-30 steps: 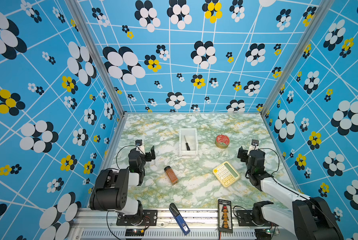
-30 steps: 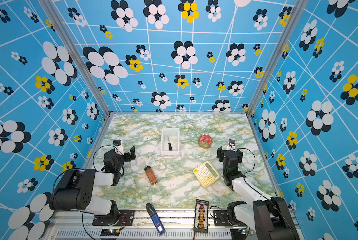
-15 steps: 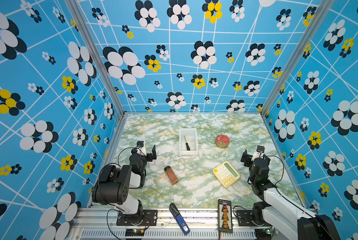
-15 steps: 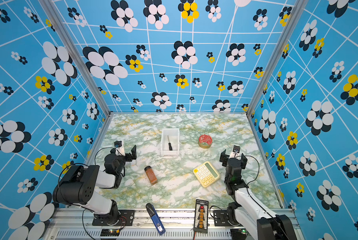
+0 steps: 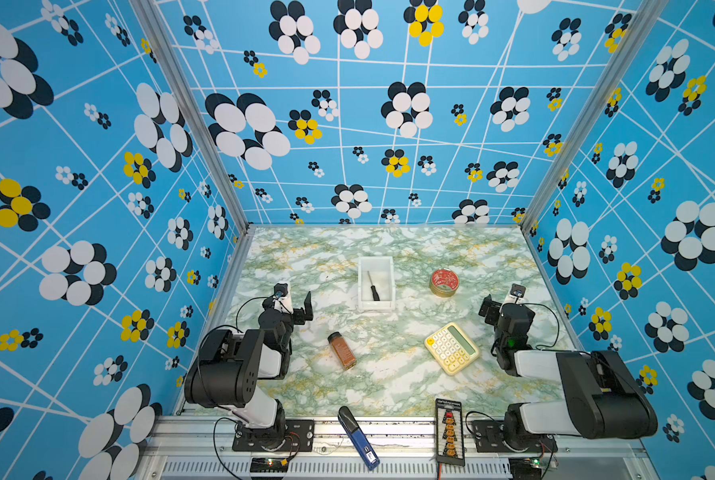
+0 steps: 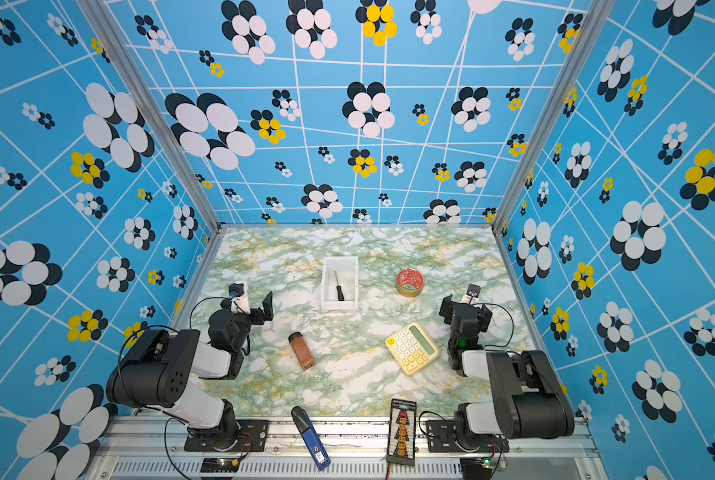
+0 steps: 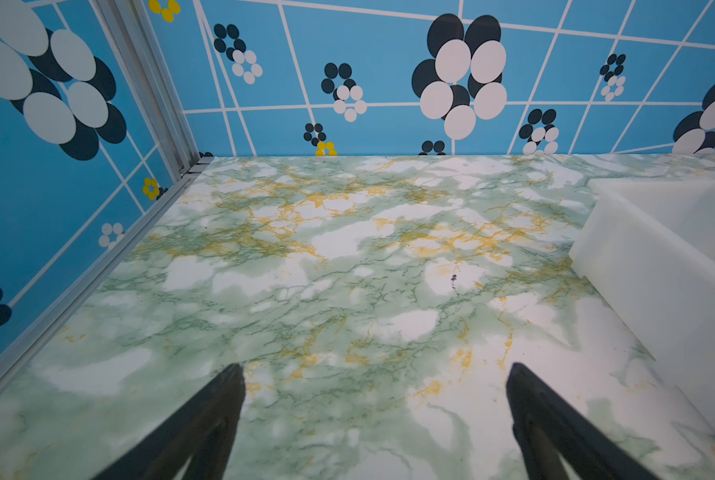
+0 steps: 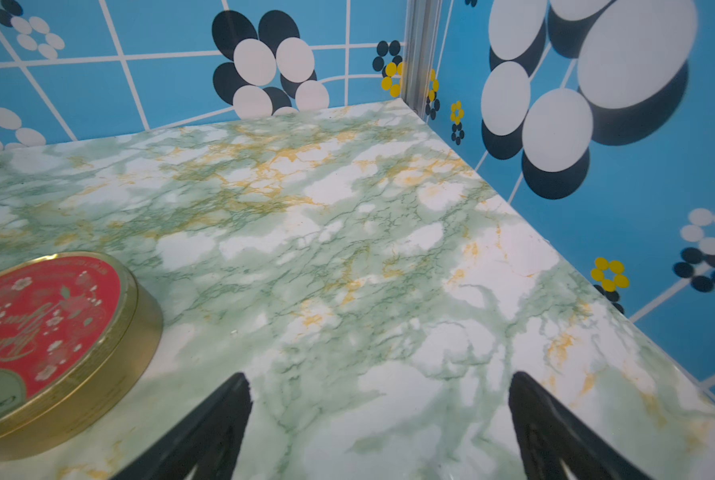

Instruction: Put the screwdriver in the bin

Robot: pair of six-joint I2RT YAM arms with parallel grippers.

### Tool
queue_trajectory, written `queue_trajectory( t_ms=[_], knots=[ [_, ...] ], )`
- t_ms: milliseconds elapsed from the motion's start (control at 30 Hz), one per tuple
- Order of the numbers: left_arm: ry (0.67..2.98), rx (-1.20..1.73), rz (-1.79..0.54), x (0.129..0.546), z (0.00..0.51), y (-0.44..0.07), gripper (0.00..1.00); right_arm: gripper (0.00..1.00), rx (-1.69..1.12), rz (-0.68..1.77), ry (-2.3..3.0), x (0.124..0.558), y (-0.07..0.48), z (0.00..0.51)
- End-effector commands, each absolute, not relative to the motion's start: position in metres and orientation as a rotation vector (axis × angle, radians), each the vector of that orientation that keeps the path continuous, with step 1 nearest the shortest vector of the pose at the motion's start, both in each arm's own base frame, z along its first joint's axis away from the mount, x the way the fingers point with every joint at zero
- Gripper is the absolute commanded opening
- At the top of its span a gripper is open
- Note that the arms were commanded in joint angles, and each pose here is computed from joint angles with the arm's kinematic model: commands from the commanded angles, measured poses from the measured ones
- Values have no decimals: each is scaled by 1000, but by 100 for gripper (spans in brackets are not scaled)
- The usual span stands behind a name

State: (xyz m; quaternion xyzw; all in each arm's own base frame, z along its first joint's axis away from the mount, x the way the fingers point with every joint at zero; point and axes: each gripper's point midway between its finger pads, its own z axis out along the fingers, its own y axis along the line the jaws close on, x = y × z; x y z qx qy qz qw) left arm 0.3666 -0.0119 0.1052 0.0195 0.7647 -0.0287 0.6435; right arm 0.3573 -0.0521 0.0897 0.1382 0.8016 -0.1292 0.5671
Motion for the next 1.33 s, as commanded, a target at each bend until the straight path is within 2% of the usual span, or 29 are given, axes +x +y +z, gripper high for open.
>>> queue_trajectory(
  t_ms=[0,200,1300],
  knots=[
    [1721,27,-35,366,108,-8,99,99,239,-229,1834,382,-38,99],
    [1715,47,-51,365,109,-11,99,99,170,-187,1898,394,-26,95],
    [1684,265,-164,356,109,-47,99,99,166,-187,1899,393,-26,95]
  ],
)
